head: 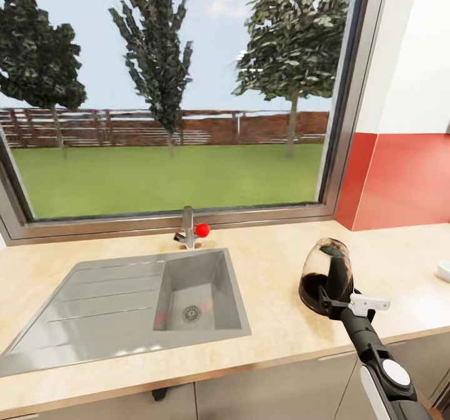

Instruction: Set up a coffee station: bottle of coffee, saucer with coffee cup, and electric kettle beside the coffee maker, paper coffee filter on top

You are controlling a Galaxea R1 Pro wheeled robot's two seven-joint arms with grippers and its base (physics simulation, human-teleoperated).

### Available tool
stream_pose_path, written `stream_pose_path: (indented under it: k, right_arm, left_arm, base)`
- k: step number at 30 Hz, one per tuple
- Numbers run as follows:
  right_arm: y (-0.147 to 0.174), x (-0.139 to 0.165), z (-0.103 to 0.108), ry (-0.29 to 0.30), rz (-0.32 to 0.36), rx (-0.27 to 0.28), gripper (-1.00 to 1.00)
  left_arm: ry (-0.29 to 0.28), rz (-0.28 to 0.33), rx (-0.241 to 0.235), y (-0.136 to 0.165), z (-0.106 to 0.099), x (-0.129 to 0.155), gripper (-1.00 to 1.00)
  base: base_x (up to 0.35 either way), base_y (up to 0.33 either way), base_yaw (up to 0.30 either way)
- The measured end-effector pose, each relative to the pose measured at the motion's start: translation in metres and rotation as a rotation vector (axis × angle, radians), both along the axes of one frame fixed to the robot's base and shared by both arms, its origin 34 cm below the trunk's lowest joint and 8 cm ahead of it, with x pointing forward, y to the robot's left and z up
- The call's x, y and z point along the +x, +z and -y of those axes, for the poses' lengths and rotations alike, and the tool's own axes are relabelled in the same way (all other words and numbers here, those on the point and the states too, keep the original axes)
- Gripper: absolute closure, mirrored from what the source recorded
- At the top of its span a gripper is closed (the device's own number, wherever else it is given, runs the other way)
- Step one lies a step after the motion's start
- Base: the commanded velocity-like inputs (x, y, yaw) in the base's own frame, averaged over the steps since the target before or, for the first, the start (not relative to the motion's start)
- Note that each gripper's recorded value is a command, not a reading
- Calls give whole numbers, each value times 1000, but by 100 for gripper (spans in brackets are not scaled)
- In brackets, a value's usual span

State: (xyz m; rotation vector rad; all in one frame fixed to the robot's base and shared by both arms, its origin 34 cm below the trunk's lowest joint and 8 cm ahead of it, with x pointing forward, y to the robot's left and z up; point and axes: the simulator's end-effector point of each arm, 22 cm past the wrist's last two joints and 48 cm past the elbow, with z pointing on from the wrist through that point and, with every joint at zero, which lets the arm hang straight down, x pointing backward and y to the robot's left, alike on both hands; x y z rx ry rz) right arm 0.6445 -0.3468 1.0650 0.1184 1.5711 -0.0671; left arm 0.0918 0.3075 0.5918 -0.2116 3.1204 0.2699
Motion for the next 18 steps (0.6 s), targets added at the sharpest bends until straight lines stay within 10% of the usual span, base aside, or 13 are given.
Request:
stream_pose_path:
  k: [14,15,18]
  right_arm:
    - [1,0,0,-1,3,0,-100]
    - [1,0,0,-1,3,-1,100]
    - [1,0,0,0,3,-1,100]
  left_arm:
    - [0,0,0,0,0,0,-100]
    - [0,0,1,0,-1,0,-100]
    - [0,-1,1,0,-1,0,-100]
  base:
    - [45,0,0]
    - [0,0,0]
    - [0,0,0]
